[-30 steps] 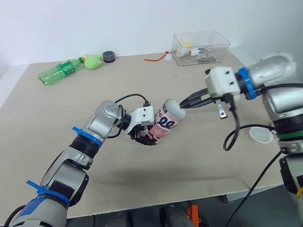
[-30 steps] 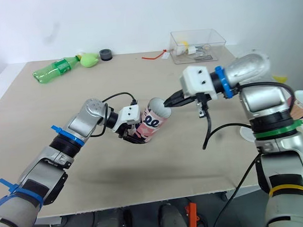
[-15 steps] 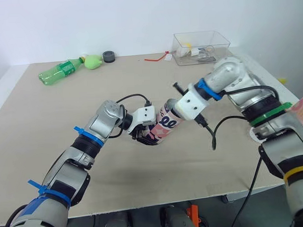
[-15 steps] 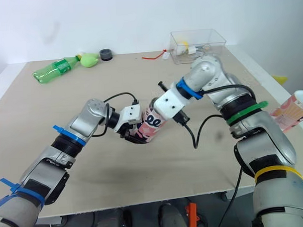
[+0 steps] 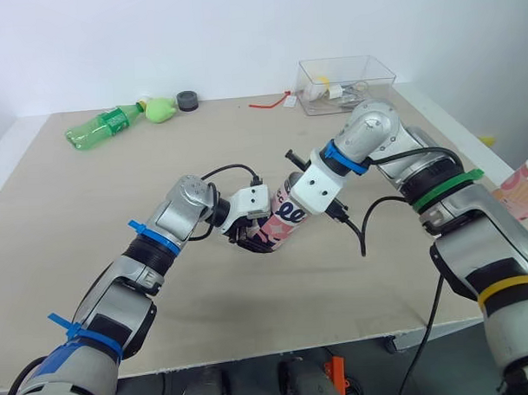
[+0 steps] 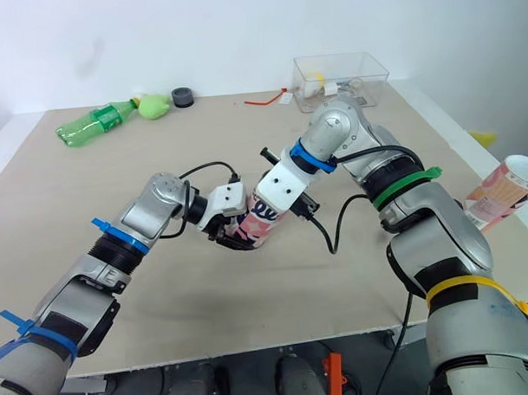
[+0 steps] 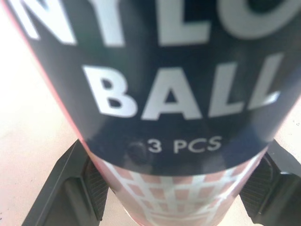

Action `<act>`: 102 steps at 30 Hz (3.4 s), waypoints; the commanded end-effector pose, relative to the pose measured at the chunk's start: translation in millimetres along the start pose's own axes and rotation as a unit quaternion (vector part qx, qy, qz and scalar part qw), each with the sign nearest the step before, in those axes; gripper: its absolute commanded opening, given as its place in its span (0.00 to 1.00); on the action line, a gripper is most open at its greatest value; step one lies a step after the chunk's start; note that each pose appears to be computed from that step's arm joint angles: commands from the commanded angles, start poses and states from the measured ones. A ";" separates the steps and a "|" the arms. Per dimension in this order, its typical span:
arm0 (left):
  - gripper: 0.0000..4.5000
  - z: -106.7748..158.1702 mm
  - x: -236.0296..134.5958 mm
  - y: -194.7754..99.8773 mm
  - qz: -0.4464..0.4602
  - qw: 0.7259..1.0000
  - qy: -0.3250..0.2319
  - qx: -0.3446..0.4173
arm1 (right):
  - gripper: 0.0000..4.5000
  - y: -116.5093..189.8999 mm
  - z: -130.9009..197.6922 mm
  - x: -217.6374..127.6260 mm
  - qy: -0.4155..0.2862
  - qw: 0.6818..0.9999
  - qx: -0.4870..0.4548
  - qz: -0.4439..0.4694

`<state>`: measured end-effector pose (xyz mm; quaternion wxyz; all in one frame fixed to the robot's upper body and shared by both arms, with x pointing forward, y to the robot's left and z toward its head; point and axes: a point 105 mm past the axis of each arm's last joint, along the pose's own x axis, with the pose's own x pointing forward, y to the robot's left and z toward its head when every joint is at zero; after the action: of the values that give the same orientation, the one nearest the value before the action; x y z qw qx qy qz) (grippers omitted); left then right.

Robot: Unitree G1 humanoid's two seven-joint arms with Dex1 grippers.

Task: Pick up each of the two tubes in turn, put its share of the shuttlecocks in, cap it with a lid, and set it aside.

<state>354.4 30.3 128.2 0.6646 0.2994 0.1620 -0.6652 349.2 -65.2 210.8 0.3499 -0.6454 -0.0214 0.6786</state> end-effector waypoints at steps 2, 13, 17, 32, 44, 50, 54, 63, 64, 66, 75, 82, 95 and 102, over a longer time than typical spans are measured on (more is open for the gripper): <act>0.67 12.6 -1.3 2.1 0.007 1.000 -0.017 0.021 | 0.01 -6.2 9.1 -6.4 -0.030 0.999 0.011 -0.008; 0.67 4.9 -2.0 6.4 0.024 0.999 -0.019 0.017 | 0.01 0.3 2.1 -94.7 -0.076 0.975 0.136 -0.157; 0.67 3.1 -1.2 9.3 0.037 0.999 -0.025 0.016 | 0.01 6.5 -0.3 -119.3 -0.116 0.950 0.198 -0.210; 0.67 5.0 23.1 1.1 0.139 0.953 -0.250 -0.099 | 0.01 45.5 -25.1 -137.3 -0.242 0.728 0.427 -0.479; 0.67 -13.5 48.8 -9.2 0.235 0.941 -0.233 -0.074 | 0.01 75.4 -29.3 -85.4 -0.218 0.679 0.538 -0.449; 0.67 -12.3 49.5 -11.8 0.232 0.941 -0.239 -0.069 | 0.14 104.8 -54.1 -81.5 -0.185 0.579 0.635 -0.476; 0.67 -10.4 48.4 -12.3 0.225 0.941 -0.245 -0.067 | 0.52 130.1 -59.0 -70.5 -0.132 0.547 0.691 -0.453; 0.67 1.1 49.2 -31.9 0.137 0.956 -0.257 -0.027 | 0.99 191.6 -77.5 -74.4 0.010 0.514 0.748 -0.420; 0.67 1.8 49.2 -33.6 0.131 0.958 -0.256 -0.020 | 0.99 198.8 -79.3 -77.1 0.032 0.521 0.746 -0.413; 0.67 2.6 49.4 -37.1 0.114 0.961 -0.253 -0.010 | 0.99 211.1 -82.8 -84.3 0.061 0.536 0.740 -0.401; 0.67 5.2 50.7 -38.1 0.088 0.967 -0.239 0.016 | 0.99 260.8 -92.9 -90.8 0.151 0.629 0.721 -0.247; 0.67 5.4 51.9 -39.1 0.088 0.967 -0.240 0.010 | 0.99 264.1 -104.3 -98.0 0.173 0.674 0.694 -0.184; 0.67 4.1 50.3 -40.0 0.099 0.964 -0.246 -0.006 | 0.99 272.4 -110.2 -95.5 0.173 0.669 0.712 -0.125; 0.67 4.4 52.2 -42.4 0.095 0.964 -0.247 -0.009 | 0.87 273.2 -111.3 -95.7 0.181 0.680 0.703 -0.102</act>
<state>316.9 -9.4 87.5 0.7483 0.1356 -0.0217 -0.6490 316.0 -365.0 132.6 0.7635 -0.3001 0.4696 0.3262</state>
